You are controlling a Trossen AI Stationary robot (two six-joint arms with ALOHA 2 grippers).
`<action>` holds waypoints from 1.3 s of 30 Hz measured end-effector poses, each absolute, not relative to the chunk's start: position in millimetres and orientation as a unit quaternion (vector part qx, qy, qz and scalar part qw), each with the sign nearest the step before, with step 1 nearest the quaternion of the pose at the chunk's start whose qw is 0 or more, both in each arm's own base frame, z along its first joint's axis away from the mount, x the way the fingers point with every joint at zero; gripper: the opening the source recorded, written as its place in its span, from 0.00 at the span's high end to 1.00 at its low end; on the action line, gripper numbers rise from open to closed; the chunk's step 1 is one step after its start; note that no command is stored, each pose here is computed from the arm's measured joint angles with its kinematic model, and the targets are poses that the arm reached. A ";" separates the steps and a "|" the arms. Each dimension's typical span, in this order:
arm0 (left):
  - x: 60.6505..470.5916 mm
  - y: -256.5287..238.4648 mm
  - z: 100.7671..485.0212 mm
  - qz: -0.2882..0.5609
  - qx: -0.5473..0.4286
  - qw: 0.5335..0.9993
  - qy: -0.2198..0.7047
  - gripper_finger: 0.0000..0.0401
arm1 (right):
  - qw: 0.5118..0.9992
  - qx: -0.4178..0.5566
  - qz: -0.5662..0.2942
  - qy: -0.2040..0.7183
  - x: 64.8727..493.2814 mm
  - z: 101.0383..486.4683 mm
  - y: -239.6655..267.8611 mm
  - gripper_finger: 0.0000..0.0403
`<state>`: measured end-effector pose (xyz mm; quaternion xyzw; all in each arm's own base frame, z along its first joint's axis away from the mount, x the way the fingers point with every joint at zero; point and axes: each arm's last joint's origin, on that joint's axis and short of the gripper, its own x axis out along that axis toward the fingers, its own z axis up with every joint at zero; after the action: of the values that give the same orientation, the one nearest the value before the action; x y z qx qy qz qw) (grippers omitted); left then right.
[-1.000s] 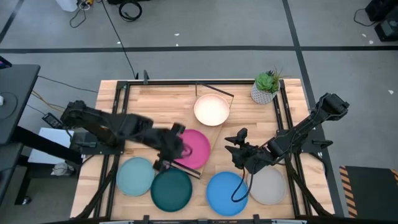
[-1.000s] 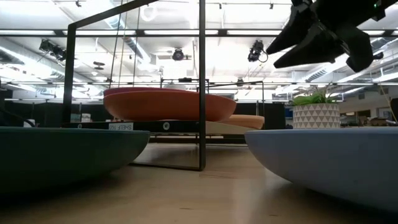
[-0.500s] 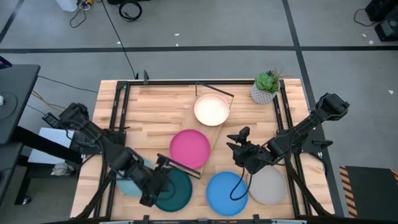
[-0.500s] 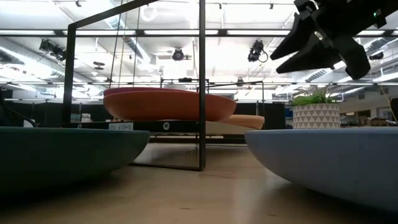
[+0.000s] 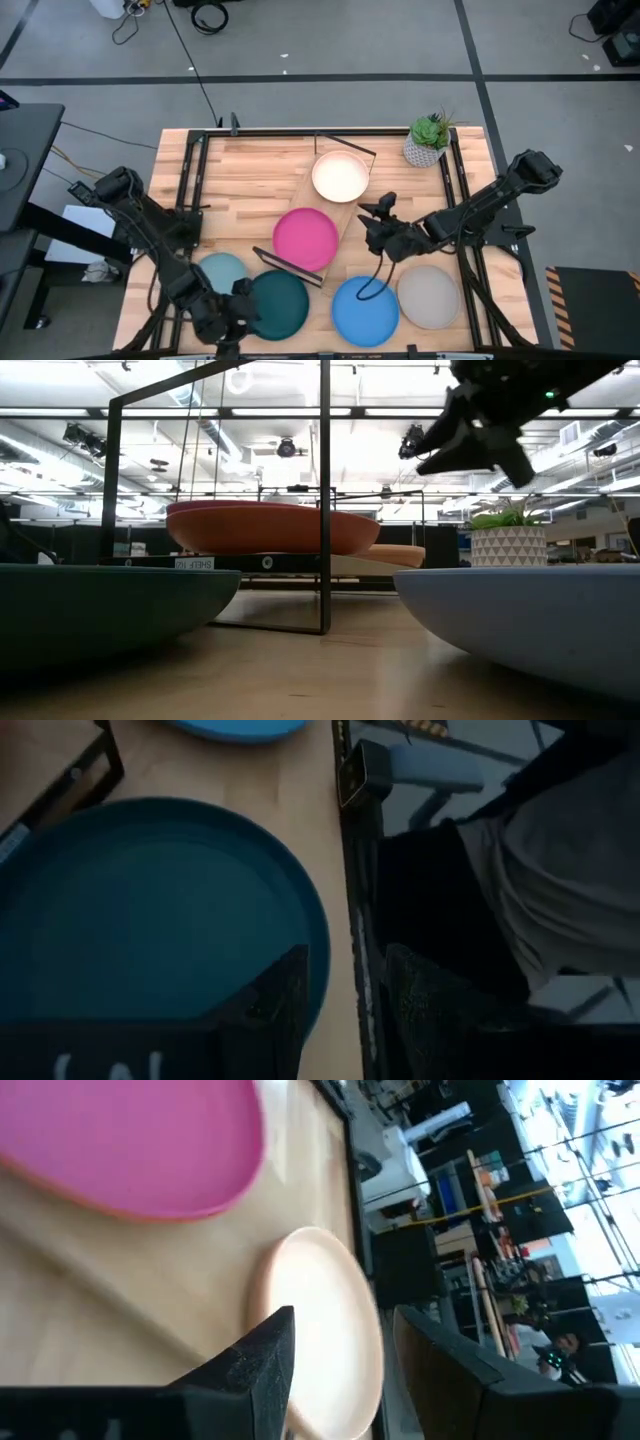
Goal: Place and stack plates onto a shelf
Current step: Stack the dark green plate on top of the pink plate on the shelf
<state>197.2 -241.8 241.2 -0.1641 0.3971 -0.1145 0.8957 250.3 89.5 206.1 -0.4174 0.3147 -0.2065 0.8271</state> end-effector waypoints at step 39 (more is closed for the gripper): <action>188.5 -295.4 134.3 -0.117 0.036 0.892 0.436 0.80 | 0.866 -0.366 -0.208 0.269 274.7 220.2 54.6 0.56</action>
<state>188.5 -295.4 134.3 0.0358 0.4360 -0.1174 0.8915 274.7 54.6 220.2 -0.3665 0.2695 -0.2078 0.8660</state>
